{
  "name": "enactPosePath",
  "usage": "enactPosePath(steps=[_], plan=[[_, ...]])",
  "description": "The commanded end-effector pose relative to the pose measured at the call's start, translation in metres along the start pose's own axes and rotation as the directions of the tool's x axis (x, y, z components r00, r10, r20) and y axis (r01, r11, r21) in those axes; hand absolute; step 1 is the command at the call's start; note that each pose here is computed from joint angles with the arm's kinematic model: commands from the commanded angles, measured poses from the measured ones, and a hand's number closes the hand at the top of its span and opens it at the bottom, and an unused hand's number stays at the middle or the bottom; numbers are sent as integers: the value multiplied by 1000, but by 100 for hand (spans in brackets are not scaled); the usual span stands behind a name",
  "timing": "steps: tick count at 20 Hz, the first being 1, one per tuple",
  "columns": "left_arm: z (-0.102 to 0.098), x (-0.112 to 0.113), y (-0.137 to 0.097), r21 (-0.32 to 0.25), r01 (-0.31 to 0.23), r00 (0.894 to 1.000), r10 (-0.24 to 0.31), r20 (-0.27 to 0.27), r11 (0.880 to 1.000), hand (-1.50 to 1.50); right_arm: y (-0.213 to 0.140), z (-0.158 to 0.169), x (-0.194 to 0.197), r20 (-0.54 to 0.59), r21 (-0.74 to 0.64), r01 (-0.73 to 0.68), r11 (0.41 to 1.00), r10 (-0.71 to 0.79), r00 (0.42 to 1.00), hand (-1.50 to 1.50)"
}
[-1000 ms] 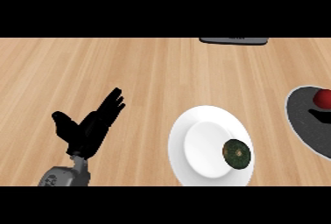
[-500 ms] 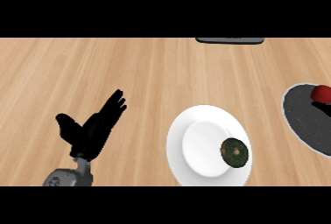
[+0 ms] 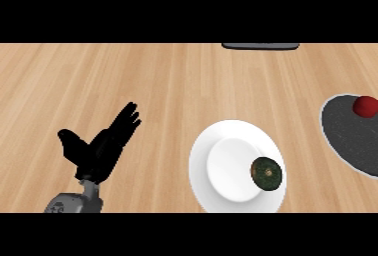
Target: Pick the tomato from the plate and place it in the pan
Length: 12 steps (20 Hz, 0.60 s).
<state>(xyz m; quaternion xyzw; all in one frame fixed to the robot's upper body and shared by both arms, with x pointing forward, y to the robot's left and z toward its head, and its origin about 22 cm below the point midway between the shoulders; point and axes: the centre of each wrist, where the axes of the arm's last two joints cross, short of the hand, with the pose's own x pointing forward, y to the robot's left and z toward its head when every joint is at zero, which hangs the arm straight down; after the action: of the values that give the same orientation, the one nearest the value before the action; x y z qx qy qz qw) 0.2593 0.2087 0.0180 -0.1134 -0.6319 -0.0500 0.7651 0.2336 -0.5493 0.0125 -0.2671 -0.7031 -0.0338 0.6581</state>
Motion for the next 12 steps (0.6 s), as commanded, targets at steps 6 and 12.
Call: enactPosePath(steps=[6,12], plan=[[9,-3,9,-1,-5,1000,5,4,1000,0,-51,46,-16,21,124,96,988,-99,995,-150],[0,-3,8,16,-2,1000,2,6,1000,0,-68,56,-14,28,183,76,980,-82,996,-150]])
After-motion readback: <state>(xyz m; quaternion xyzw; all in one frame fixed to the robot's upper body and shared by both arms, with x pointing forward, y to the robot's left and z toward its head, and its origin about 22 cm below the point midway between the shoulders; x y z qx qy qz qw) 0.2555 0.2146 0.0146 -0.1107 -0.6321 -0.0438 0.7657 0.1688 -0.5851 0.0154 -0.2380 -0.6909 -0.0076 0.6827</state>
